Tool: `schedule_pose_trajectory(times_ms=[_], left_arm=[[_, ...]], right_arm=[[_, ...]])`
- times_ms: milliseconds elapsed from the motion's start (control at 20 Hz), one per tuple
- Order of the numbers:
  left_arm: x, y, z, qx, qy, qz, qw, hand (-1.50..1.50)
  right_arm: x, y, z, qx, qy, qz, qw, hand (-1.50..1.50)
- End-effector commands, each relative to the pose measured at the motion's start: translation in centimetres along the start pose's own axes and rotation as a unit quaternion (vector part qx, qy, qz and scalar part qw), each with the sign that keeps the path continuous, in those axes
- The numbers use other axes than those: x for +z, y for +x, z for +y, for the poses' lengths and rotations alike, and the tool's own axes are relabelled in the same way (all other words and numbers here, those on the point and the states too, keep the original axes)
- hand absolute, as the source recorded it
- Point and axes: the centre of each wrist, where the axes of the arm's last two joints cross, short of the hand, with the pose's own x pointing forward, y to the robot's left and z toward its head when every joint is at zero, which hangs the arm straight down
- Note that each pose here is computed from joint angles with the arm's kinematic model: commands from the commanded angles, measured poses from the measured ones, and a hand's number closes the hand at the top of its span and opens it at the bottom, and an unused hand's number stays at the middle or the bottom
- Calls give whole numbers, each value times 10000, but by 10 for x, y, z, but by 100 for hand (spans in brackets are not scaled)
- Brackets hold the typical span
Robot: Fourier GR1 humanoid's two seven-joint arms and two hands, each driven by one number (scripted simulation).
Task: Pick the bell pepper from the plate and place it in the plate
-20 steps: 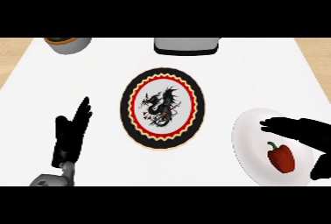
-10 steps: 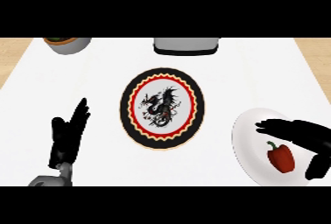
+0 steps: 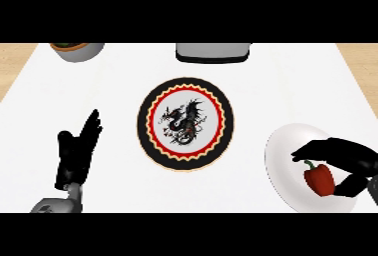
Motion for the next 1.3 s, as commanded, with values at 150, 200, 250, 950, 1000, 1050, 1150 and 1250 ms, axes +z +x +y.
schedule_pose_trajectory(times_ms=[150, 200, 250, 950, 1000, 1050, 1150, 1250], left_arm=[[20, -13, -5, 67, 16, 0, 10000, 0], [5, -6, -3, 62, -33, 55, 10000, 0], [15, -9, 2, -43, 25, 23, 10000, 0], [3, -5, -7, -36, -110, 63, 9999, 0], [3, -2, -7, -80, -92, 7, 9999, 0], [3, -4, -10, -61, -144, 49, 9999, 0], [0, -1, -7, -92, -171, 49, 9998, 0], [5, -5, -16, -61, -313, 83, 9995, 0]], right_arm=[[-17, 6, 29, 160, -188, -460, 9986, 150], [-11, -5, -1, 258, -338, -477, 9980, 150], [-7, -10, 1, 235, -333, -461, 9981, 150], [-156, 95, -19, -950, -2939, 1302, 9421, 150], [-169, 109, -26, -982, -3088, 1481, 9344, 150], [-181, 125, -34, -1002, -3316, 1583, 9246, 150], [-186, 138, -54, -890, -3704, 1905, 9047, 150], [-188, 152, -83, -840, -4205, 2181, 8767, 150]])
